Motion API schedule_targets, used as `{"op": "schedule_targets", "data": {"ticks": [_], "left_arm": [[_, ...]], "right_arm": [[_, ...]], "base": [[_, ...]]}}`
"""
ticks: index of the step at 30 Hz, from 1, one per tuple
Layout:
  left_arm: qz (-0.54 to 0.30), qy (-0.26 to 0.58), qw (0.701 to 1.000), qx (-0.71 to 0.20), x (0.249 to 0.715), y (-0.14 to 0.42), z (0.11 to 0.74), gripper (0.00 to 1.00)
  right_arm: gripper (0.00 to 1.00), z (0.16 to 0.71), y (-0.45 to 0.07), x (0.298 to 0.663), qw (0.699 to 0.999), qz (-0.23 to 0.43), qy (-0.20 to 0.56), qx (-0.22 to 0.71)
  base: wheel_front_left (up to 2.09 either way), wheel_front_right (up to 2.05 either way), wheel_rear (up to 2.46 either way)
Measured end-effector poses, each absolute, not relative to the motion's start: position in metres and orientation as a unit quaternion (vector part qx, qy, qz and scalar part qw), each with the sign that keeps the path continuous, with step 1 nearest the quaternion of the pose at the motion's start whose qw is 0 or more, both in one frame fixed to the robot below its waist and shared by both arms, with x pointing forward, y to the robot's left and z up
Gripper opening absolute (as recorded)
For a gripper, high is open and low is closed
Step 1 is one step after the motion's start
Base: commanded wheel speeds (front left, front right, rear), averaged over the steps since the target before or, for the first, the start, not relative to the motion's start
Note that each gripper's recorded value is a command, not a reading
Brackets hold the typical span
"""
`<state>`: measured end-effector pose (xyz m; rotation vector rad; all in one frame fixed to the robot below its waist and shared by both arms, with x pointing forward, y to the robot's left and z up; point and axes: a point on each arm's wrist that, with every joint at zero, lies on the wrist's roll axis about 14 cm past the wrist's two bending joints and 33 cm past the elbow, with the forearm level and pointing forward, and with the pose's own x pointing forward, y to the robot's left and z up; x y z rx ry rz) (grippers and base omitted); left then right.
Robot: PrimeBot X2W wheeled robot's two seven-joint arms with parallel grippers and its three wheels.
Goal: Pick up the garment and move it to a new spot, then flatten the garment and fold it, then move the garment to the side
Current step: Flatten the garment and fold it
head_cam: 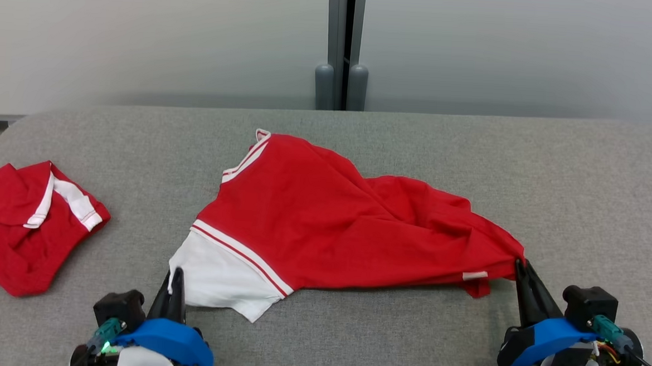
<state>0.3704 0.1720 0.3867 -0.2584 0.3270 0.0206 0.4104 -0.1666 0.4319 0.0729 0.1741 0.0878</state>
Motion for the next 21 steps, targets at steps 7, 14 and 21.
{"op": "schedule_targets", "data": {"ticks": [7,14,21], "left_arm": [[-0.021,0.062,0.990,-0.127,0.397,0.163,0.450,0.00],[-0.055,-0.086,0.988,-0.116,0.421,0.157,0.551,0.00],[-0.075,-0.267,0.959,-0.060,0.430,0.169,0.686,0.00]], "right_arm": [[0.00,0.481,-0.166,0.419,0.998,0.045,0.011,0.049],[0.00,0.567,-0.166,0.431,0.991,0.053,-0.113,0.054],[0.00,0.677,-0.174,0.437,0.964,0.072,-0.256,0.019]], "base": [[0.00,0.00,0.00],[0.00,0.00,0.00],[0.00,0.00,0.00]]}}
